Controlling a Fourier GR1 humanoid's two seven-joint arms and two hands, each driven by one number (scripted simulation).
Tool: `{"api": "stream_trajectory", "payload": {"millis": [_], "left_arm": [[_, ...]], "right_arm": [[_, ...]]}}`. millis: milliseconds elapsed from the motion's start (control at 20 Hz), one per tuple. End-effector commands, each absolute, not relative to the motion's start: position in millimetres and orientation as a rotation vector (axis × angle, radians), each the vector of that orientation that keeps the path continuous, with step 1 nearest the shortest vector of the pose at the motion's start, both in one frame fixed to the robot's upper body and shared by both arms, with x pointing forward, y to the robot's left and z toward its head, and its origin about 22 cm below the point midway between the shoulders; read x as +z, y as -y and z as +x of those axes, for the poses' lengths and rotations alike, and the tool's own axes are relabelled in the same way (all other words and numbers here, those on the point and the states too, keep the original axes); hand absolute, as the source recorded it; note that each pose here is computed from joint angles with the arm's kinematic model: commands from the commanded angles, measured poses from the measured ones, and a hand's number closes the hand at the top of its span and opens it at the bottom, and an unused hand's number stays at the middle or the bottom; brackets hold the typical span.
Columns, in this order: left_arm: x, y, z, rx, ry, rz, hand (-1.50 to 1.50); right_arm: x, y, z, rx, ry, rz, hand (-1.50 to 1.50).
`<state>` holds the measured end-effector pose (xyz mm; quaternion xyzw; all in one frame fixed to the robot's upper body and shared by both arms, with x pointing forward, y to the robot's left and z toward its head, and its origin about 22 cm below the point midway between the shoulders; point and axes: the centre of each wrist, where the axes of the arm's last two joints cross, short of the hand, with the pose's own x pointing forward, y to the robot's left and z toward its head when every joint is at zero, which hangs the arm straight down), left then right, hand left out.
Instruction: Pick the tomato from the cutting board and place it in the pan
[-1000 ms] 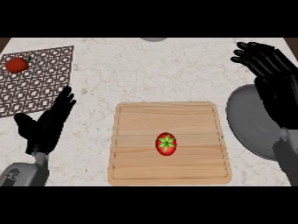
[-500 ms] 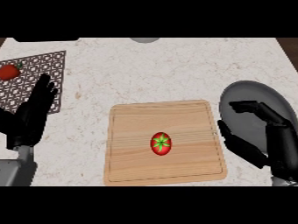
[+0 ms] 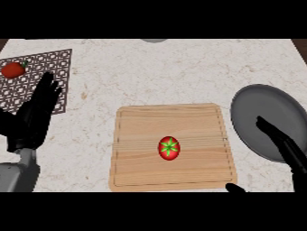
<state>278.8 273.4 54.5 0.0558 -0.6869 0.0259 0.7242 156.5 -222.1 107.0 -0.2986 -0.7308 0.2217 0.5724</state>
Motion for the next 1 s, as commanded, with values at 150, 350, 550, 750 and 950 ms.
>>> {"api": "stream_trajectory", "payload": {"millis": [150, 350, 550, 750, 950], "left_arm": [[47.1, -256.0, 269.0, 0.035, 1.524, 0.094, 0.00], [53.6, -257.9, 284.4, 0.019, 1.520, 0.053, 0.00], [54.4, -261.4, 284.3, 0.018, 1.526, 0.082, 0.00], [73.1, -273.8, 290.3, 0.020, 1.535, 0.062, 0.00], [60.1, -279.9, 272.5, 0.027, 1.536, 0.077, 0.00]], "right_arm": [[141.9, 202.3, 169.4, 0.811, 1.490, -0.837, -1.50], [151.7, 182.6, 200.6, 0.941, 1.367, -0.862, -1.50], [151.8, 147.5, 213.1, 1.067, 1.208, -0.791, -1.50], [132.0, 137.1, 219.6, 1.214, 0.982, -0.685, -1.50], [148.7, 103.7, 224.2, 1.250, 0.972, -0.683, -1.50]]}}
